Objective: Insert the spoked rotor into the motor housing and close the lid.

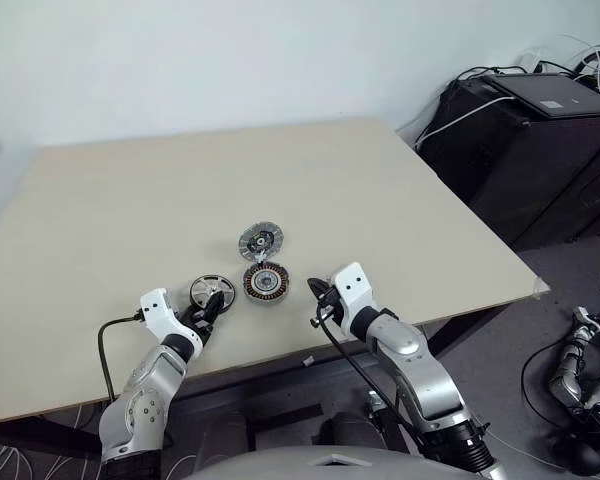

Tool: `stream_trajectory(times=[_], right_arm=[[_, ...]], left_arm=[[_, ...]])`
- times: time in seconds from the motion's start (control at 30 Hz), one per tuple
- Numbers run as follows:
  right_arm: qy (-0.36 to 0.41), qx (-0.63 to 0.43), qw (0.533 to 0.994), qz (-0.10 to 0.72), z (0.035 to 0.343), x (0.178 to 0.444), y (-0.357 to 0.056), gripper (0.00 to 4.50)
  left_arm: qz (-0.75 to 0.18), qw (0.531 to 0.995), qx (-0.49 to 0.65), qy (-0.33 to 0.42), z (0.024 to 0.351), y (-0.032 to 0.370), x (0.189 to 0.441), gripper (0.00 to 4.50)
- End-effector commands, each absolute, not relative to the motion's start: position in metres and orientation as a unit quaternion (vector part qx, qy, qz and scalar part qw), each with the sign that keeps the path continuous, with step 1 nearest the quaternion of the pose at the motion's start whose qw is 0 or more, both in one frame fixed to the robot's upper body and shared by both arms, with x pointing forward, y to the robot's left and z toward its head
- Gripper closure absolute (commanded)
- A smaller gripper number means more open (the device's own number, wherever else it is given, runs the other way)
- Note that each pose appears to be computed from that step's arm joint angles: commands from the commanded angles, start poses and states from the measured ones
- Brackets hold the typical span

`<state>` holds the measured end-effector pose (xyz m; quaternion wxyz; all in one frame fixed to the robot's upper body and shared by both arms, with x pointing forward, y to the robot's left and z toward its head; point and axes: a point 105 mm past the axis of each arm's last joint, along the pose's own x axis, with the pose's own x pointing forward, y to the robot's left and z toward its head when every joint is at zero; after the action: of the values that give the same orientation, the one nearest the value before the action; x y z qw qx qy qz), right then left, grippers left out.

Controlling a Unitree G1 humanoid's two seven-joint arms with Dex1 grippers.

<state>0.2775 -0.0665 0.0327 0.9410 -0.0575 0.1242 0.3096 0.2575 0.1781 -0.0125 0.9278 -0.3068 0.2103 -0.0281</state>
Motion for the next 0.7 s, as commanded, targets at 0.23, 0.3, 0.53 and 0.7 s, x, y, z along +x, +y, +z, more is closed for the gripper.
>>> stream_trajectory(times=[0.23,0.3,0.53,0.7], right_arm=[[0.102,-0.05,0.947,0.301,0.045,0.281,-0.068,4.5],[0.102,-0.05,0.947,0.301,0.045,0.282,-0.068,4.5],[0.101,-0.051,0.947,0.299,0.047,0.284,-0.069,4.5],[0.098,-0.051,0.95,0.293,0.048,0.285,-0.072,4.5]], left_arm=[[0.019,0.924,-0.34,0.173,0.002,0.198,0.258,3.92],[0.033,0.922,-0.355,0.154,0.007,0.202,0.258,4.06],[-0.003,0.897,-0.441,0.014,0.052,0.198,0.27,4.06],[-0.153,0.827,-0.541,-0.004,0.08,0.148,0.273,4.06]])
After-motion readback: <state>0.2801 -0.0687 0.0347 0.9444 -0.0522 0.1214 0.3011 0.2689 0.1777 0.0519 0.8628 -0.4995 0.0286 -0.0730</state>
